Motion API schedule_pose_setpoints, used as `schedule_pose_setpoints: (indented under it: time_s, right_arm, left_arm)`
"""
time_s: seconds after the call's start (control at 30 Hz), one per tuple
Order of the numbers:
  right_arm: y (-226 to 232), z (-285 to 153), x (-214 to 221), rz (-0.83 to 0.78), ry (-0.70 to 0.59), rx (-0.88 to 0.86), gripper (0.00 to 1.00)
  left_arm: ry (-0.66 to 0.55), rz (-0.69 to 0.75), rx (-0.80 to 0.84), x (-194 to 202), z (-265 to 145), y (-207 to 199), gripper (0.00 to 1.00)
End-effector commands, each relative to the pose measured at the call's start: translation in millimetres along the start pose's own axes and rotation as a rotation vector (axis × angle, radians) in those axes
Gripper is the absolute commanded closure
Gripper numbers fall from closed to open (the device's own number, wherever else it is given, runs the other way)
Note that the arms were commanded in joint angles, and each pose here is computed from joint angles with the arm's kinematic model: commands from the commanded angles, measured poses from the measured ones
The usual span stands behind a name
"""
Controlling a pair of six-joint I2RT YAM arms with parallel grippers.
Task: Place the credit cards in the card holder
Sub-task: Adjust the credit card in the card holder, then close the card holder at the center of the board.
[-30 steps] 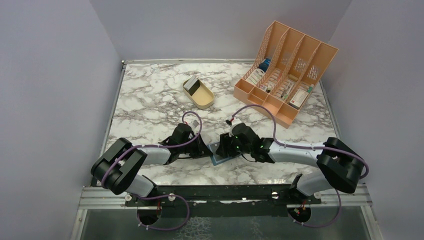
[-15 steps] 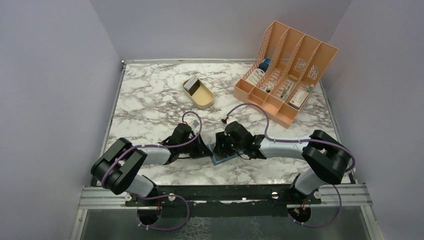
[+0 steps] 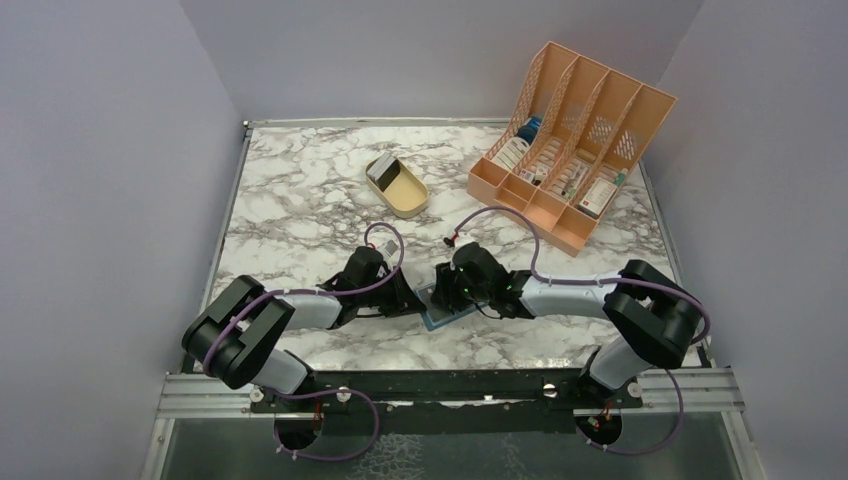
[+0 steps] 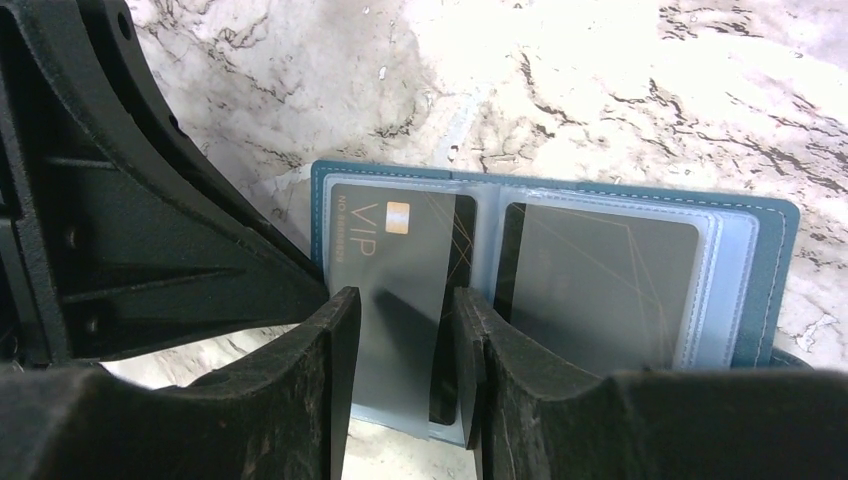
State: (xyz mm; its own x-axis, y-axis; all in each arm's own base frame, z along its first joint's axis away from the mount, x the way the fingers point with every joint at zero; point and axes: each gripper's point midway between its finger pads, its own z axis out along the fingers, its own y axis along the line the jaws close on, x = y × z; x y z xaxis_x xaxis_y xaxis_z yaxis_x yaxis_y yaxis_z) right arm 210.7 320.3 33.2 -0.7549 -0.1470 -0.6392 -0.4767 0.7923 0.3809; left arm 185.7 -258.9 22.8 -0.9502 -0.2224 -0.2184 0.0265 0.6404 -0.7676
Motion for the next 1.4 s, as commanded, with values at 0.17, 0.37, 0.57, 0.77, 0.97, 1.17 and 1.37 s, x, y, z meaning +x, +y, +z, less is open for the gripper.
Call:
schedule_pose_setpoints:
  time_s: [0.17, 0.37, 0.57, 0.77, 0.97, 1.17, 1.37]
  right_arm:
    - [10.3, -17.7, -17.1, -0.018, -0.045, -0.018, 0.54]
    - [-22.6, -44.9, -37.4, -0.085, -0.085, 0.191, 0.51]
    - [-60.5, -59.0, -41.1, -0.149, -0.060, 0.414, 0.47]
    - [-80.1, -54.1, -34.6, -0.193, 0.003, 0.534, 0.46]
    - [-90.7, -42.9, -28.1, -0.243, 0.051, 0.585, 0.46]
    - [-99.6, -41.8, -24.9, -0.244, 0.057, 0.629, 0.59]
    - [-95.6, -37.0, -18.8, -0.204, 0.054, 0.579, 0.83]
  left_arm:
    - [-0.047, 0.041, -0.018, -13.8, -5.0, -5.4, 0.76]
    - [-0.093, 0.068, -0.036, -24.6, -16.5, -13.0, 0.61]
    - [-0.121, 0.071, -0.065, -32.3, -22.8, -8.4, 0.50]
    - [-0.124, 0.070, -0.060, -34.9, -24.6, -6.2, 0.44]
    - [-0.086, 0.064, -0.020, -29.2, -19.5, -9.5, 0.39]
    - [-0.064, 0.050, -0.014, -26.4, -13.4, -6.8, 0.36]
    - [-0.030, 0.024, 0.008, -24.2, -5.9, -9.7, 0.36]
